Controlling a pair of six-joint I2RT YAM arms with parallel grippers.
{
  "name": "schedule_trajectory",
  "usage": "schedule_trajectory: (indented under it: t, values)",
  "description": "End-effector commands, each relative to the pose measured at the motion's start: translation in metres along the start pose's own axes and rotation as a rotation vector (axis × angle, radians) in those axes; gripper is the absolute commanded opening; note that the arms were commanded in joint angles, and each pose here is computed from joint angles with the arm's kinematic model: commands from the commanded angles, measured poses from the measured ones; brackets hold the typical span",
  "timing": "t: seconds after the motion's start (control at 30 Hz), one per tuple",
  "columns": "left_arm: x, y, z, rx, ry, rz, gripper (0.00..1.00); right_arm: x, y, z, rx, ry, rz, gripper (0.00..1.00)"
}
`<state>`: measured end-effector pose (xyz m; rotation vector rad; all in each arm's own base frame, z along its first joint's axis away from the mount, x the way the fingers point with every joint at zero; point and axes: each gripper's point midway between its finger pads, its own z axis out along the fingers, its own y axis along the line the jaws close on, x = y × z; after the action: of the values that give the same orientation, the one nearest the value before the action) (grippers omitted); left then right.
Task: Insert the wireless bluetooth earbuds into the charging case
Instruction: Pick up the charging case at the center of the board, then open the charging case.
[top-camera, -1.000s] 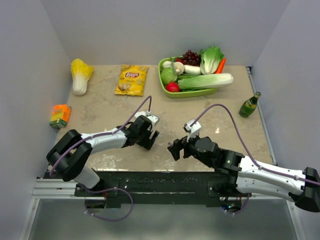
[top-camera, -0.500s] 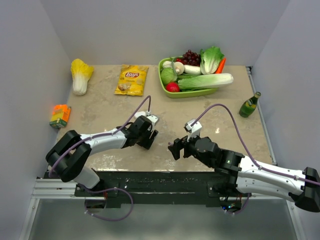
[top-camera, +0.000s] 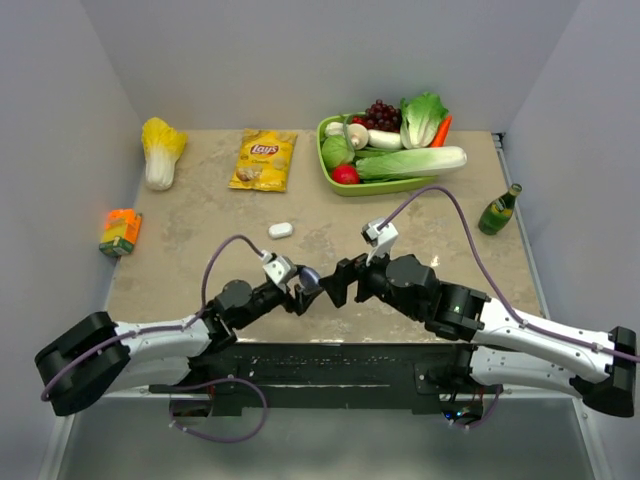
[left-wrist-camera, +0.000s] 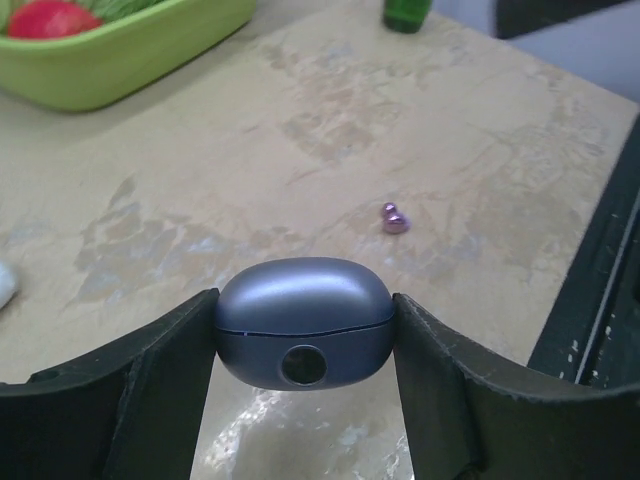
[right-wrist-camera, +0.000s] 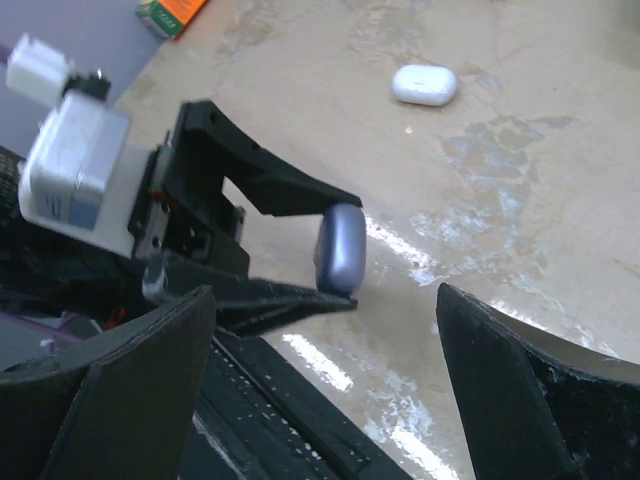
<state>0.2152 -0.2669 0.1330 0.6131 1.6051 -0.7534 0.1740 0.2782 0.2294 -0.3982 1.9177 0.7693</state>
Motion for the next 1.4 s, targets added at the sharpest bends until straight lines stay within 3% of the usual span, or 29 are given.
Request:
schedule_trajectory:
  t: [0.0,0.17,0.53,1.37]
  values:
    - [-0.078,-0.035,-0.014,0.134,-0.420,0.167,0.00,-0.018,0.020,-0.004,-0.058,0.011,0.042,0.95]
    - [-0.092,-0.040,-0.027,0.145,-0.552,0.287,0.00,-0.026,0.008,-0.007,0.021,0.016,-0.005,0.93]
    - [-0.115,-0.050,-0.040,0.128,-0.665,0.402,0.00,0.003,0.011,0.023,0.034,0.134,-0.099,0.92]
    - [-0.121,-0.060,-0.051,0.141,-0.663,0.386,0.00,0.024,-0.005,0.034,0.095,0.167,-0.127,0.85]
